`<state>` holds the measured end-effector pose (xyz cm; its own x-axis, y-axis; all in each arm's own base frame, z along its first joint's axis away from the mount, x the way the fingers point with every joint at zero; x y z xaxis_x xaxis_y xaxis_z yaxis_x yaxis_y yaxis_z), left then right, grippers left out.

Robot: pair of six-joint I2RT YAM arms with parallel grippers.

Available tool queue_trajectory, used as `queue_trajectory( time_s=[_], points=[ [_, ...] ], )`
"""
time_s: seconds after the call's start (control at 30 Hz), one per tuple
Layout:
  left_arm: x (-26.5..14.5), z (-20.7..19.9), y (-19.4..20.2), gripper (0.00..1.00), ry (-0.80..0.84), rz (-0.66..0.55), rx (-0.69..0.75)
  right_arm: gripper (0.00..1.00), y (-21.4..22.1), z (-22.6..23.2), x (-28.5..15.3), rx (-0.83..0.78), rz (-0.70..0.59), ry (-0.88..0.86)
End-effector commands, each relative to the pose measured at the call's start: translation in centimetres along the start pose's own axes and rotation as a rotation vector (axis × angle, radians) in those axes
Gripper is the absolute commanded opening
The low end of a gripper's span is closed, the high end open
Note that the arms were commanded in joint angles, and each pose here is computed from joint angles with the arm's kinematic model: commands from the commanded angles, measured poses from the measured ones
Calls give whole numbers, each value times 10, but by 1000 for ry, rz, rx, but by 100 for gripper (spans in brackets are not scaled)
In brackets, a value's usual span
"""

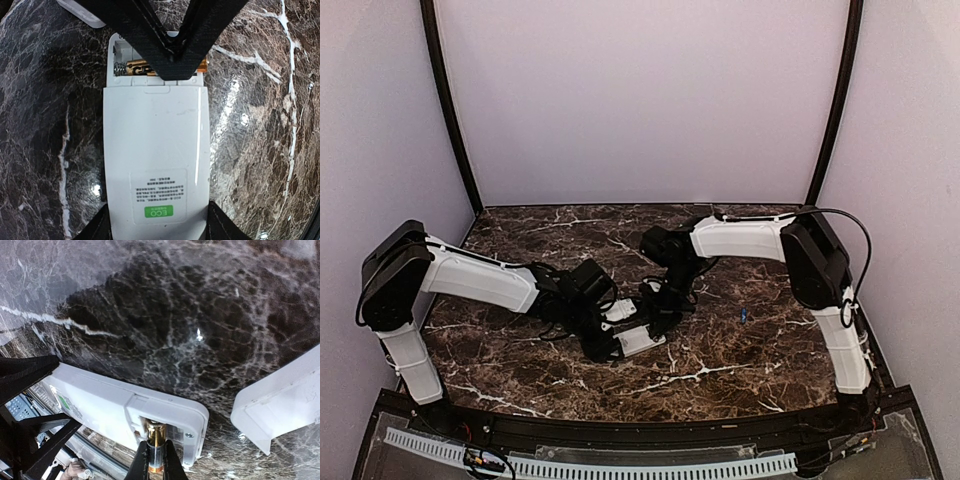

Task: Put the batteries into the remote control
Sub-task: Place the battery in the battery compartment.

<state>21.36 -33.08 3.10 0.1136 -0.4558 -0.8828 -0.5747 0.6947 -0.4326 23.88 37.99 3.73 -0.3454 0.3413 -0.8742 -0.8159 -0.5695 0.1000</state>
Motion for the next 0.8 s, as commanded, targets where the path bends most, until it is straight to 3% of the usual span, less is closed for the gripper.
queue_trajectory(
  time_s=[0.0,0.77],
  points=[
    [6,-16,15,41,71,43,12,1,-45,-29,23,-91,-174,143],
    [7,-13,15,41,58,70,17,17,-27,-18,1,-105,-151,132]
  ],
)
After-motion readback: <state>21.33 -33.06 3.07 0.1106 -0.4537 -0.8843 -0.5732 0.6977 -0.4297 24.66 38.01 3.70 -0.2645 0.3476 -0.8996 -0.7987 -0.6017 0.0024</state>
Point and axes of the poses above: each gripper's point midway between its finger pads, its own x axis out along the fingers, its own z axis along the line the jaws close on, y = z × x, the point moved 1 cm from there along -x, back along the fingers, and after that the axes turned 12 degrees about -x, right-handed, at the moved point
